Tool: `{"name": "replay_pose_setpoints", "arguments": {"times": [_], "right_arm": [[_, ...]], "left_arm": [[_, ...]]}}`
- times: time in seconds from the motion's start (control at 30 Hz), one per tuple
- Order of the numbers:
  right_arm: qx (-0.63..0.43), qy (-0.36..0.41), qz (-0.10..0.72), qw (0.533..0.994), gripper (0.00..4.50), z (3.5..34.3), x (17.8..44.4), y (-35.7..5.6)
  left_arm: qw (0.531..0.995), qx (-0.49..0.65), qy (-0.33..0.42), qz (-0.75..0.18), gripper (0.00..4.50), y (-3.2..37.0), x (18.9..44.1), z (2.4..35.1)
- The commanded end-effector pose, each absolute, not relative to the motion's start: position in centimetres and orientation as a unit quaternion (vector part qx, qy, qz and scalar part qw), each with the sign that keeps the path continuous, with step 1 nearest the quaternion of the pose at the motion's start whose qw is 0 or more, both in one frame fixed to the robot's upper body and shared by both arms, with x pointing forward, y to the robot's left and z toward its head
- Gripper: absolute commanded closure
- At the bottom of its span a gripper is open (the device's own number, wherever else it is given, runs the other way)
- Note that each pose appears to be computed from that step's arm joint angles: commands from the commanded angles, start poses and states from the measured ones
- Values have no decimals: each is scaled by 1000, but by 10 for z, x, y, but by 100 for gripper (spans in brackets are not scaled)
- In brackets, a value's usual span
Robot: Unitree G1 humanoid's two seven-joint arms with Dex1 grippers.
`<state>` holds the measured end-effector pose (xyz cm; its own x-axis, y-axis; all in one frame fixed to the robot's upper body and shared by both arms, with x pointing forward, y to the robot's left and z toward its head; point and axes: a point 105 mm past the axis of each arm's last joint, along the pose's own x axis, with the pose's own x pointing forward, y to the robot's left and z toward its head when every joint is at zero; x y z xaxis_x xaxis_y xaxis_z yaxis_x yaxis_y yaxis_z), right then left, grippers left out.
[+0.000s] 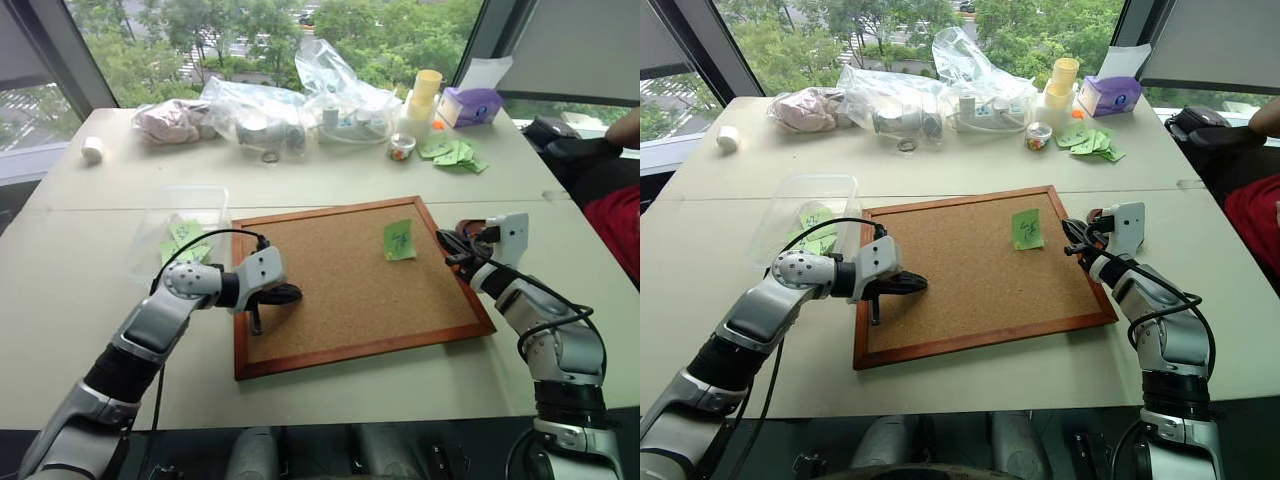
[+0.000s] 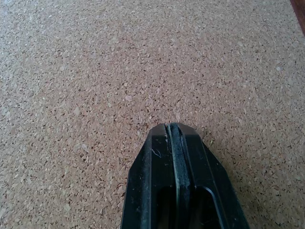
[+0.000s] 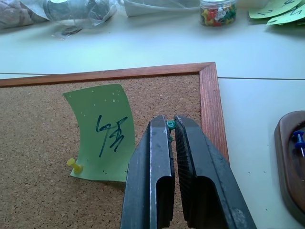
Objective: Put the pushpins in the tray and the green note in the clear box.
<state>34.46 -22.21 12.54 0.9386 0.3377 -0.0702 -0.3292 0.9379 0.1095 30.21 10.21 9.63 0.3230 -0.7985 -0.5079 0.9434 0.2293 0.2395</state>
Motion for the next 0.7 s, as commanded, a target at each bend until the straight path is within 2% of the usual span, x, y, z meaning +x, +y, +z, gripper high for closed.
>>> {"name": "replay_pose_setpoints", "arguments": {"times": [0.03,0.17,0.3,0.43,0.67,0.7], "right_arm": [[40,-4,161,986,429,150,345,-227],[23,-14,75,997,429,156,356,-261],[-12,13,14,1000,429,147,367,-286],[-20,51,-7,998,429,130,375,-298],[-6,59,-16,998,429,122,381,-304],[-4,57,-18,998,406,123,381,-305]], "left_arm": [[761,264,157,-572,450,103,296,89],[762,263,156,-571,450,104,297,89],[762,263,153,-572,450,103,298,90],[758,272,151,-574,450,103,298,90],[759,275,150,-571,450,106,300,91],[759,275,150,-571,450,106,299,91]]}}
